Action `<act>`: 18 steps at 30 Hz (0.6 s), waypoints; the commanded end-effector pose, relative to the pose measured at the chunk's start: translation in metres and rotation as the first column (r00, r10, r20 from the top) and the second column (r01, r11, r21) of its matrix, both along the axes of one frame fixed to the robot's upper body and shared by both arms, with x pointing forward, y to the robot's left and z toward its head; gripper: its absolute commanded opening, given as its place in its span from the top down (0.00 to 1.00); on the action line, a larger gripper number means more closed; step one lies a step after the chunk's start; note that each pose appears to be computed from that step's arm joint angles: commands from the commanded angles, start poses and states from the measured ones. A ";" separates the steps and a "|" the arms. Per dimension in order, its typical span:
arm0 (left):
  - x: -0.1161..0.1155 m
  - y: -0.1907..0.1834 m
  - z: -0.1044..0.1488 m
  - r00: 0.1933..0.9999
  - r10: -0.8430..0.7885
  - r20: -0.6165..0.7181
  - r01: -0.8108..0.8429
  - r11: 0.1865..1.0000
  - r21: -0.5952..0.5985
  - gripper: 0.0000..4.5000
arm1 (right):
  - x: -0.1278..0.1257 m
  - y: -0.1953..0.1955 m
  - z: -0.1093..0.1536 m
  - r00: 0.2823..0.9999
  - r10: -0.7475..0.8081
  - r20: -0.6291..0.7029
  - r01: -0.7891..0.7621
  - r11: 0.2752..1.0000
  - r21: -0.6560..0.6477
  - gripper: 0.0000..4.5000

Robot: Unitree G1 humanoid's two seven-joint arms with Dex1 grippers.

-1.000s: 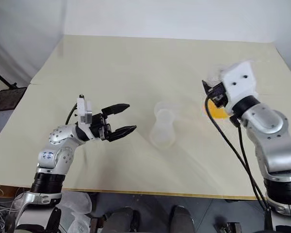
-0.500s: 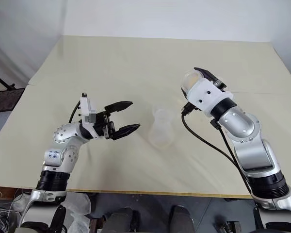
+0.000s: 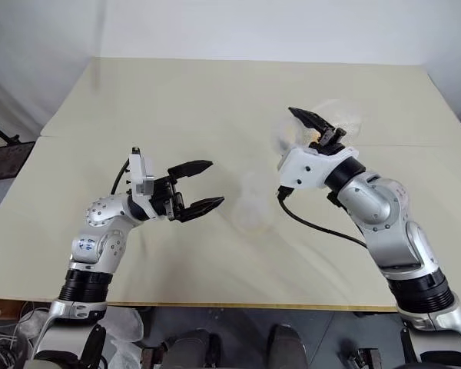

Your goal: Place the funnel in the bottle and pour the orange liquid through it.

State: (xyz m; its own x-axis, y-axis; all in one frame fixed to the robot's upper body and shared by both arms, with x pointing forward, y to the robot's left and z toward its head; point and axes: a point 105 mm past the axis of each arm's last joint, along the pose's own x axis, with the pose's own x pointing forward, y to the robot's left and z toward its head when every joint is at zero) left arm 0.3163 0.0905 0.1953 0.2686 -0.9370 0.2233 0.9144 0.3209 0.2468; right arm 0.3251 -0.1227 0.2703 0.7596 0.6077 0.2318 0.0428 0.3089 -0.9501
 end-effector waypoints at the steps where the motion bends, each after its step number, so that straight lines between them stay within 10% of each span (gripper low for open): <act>1: -0.005 -0.005 0.009 0.999 -0.022 0.044 0.023 1.000 -0.006 0.00 | -0.007 0.006 0.014 0.996 0.023 0.084 -0.019 0.999 -0.042 0.45; 18: -0.003 -0.004 0.010 0.999 -0.012 0.050 0.012 1.000 -0.014 0.00 | -0.009 0.010 0.010 0.972 0.031 0.232 0.022 0.975 -0.220 0.45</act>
